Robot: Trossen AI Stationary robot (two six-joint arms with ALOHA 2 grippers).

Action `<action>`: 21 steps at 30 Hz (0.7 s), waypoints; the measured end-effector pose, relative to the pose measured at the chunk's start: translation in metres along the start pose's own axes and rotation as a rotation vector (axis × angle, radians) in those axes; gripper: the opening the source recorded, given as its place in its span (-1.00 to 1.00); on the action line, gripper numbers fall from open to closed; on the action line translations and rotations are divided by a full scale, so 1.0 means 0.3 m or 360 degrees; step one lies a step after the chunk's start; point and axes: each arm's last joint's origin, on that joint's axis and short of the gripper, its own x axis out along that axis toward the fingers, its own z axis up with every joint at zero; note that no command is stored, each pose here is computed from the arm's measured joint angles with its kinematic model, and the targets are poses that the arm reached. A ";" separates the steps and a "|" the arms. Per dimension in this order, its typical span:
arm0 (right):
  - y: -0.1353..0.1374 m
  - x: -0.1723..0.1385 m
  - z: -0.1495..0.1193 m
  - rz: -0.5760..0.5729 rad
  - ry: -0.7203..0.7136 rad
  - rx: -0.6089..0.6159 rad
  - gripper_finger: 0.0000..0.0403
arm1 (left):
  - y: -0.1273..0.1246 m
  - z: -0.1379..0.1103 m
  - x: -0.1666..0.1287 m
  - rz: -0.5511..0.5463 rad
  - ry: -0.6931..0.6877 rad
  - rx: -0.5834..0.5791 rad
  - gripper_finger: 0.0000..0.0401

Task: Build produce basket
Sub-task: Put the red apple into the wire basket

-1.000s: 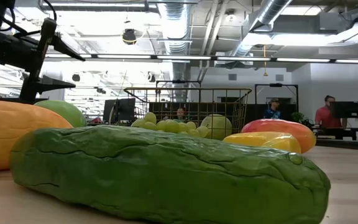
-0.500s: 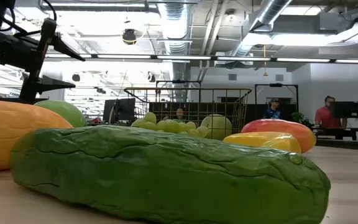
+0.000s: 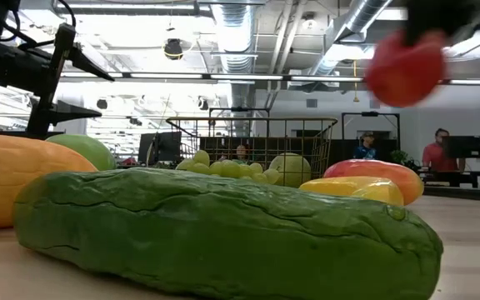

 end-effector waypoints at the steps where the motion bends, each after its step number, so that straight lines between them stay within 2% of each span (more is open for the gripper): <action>1: -0.020 0.000 0.036 -0.0002 -0.0029 -0.0034 0.45 | 0.000 0.000 0.000 -0.0002 0.0000 0.0002 0.63; 9: -0.144 0.054 0.321 0.0065 -0.0299 -0.0322 0.45 | -0.003 0.001 0.000 -0.0017 -0.0006 -0.0008 0.63; 15: -0.205 0.119 0.500 0.0123 -0.0558 -0.0337 0.45 | -0.004 0.001 0.000 -0.0022 0.0002 0.0003 0.63; 21: -0.227 0.240 0.609 0.0164 -0.0622 -0.0364 0.45 | -0.004 0.001 0.000 -0.0025 0.0001 0.0012 0.63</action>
